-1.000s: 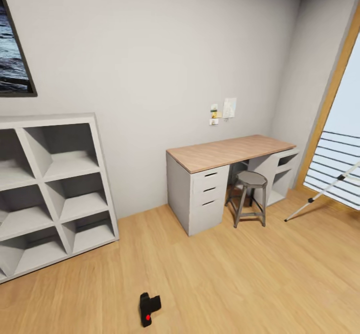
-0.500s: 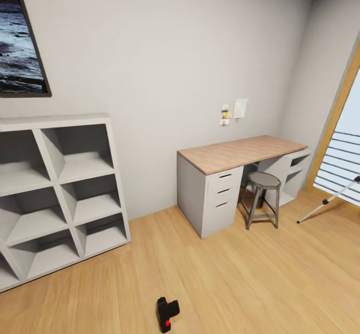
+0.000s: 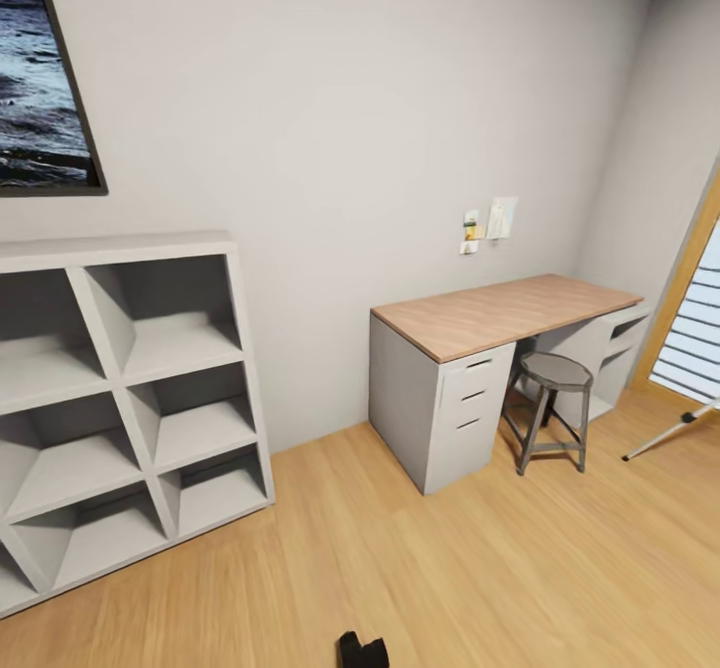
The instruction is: Attach the digital camera to the camera tripod in the bedroom.
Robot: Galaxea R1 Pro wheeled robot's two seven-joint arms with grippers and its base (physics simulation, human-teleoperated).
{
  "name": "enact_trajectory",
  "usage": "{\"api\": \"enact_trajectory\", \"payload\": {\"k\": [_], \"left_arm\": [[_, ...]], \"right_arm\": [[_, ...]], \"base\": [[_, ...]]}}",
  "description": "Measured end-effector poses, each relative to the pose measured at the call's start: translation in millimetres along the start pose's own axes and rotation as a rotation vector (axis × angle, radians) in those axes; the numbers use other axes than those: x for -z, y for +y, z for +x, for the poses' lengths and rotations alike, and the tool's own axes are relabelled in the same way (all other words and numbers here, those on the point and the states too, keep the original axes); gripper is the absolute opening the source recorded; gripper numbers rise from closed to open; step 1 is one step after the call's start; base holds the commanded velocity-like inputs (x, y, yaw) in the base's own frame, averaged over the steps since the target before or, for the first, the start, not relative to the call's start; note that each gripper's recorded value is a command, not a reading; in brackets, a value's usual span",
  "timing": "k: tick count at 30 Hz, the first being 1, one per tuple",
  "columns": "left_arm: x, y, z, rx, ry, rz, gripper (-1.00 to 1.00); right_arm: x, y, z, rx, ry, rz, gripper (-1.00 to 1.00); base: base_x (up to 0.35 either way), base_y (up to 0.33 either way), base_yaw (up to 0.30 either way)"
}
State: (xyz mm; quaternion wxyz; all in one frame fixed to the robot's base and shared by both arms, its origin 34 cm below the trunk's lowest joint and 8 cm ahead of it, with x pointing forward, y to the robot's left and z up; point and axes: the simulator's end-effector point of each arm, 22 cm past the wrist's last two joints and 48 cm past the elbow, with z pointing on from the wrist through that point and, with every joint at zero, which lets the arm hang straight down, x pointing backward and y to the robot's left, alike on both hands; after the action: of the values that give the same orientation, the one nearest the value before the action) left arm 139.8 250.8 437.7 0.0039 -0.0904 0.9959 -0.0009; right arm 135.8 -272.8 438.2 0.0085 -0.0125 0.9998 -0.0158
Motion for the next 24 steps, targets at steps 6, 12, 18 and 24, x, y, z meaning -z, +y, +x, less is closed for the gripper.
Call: {"api": "enact_trajectory", "payload": {"k": [6, 12, 18, 24], "left_arm": [[0.0, 0.0, 0.2, -0.001, 0.0, 0.0, 1.0], [0.0, -0.2, 0.2, -0.001, 0.0, 0.0, 1.0], [0.0, 0.1, -1.9, -0.001, -0.009, 0.0, 1.0], [0.0, -0.1, -3.2, -0.001, -0.013, 0.0, 1.0]], "right_arm": [[0.0, -0.2, -0.1, 0.0, 0.0, 0.001, 1.0], [0.0, -1.0, -0.3, -0.003, -0.001, 0.002, 1.0], [0.0, -0.7, -4.0, -0.013, -0.018, 0.002, 1.0], [0.1, -0.2, -7.1, -0.025, -0.031, 0.002, 1.0]], "base": [[0.293, 0.213, 0.0], [0.293, 0.213, 0.0], [0.293, 0.216, -0.019], [0.287, 0.233, -0.175]]}}
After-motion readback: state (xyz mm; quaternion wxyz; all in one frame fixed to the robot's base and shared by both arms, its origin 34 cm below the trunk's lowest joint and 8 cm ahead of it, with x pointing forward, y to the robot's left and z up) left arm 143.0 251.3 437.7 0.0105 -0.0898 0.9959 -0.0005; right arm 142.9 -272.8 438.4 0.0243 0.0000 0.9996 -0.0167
